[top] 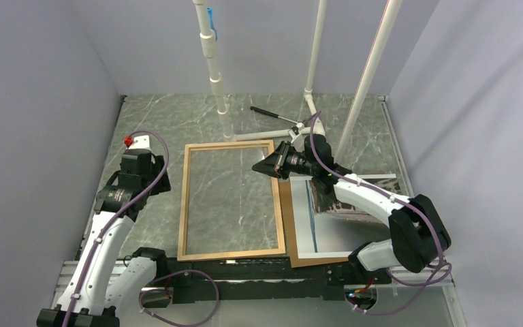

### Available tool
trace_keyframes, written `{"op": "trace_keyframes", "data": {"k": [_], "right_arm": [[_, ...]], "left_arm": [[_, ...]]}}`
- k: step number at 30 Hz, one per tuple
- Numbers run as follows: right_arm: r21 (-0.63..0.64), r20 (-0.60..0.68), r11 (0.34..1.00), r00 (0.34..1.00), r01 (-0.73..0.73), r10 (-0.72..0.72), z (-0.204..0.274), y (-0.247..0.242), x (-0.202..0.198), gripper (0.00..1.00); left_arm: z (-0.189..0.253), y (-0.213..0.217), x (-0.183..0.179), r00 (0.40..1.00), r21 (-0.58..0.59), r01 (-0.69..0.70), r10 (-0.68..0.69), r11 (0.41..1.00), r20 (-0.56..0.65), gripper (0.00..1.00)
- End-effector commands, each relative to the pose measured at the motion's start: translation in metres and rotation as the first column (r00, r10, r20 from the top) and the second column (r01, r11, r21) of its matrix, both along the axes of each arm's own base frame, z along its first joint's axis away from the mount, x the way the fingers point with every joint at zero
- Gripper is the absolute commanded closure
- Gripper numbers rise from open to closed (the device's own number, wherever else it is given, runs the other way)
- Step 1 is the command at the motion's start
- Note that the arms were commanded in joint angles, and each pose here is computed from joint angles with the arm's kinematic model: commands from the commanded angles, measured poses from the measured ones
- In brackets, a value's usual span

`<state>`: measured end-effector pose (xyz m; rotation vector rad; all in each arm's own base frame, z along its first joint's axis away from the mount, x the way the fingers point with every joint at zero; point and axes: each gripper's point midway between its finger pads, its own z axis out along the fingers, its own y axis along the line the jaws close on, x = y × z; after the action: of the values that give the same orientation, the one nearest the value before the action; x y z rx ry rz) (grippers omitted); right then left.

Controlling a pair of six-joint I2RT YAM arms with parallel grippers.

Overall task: Put the photo into the frame
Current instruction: Place the photo frame item in the photo frame.

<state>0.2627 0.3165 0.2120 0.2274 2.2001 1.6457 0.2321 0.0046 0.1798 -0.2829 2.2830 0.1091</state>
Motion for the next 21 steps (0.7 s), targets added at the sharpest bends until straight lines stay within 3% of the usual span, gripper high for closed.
{"op": "trace_keyframes", "data": {"k": [1, 21], "right_arm": [[0.08, 0.093, 0.997, 0.996, 0.01, -0.017, 0.03, 0.012, 0.013, 1.0], [0.078, 0.092, 0.993, 0.992, 0.085, -0.092, -0.006, 0.01, 0.017, 1.0]], "left_arm": [[0.009, 0.007, 0.005, 0.999, 0.023, -0.028, 0.027, 0.999, 0.047, 0.33], [0.004, 0.009, 0.007, 0.999, 0.04, -0.031, 0.03, 0.999, 0.023, 0.32]]}}
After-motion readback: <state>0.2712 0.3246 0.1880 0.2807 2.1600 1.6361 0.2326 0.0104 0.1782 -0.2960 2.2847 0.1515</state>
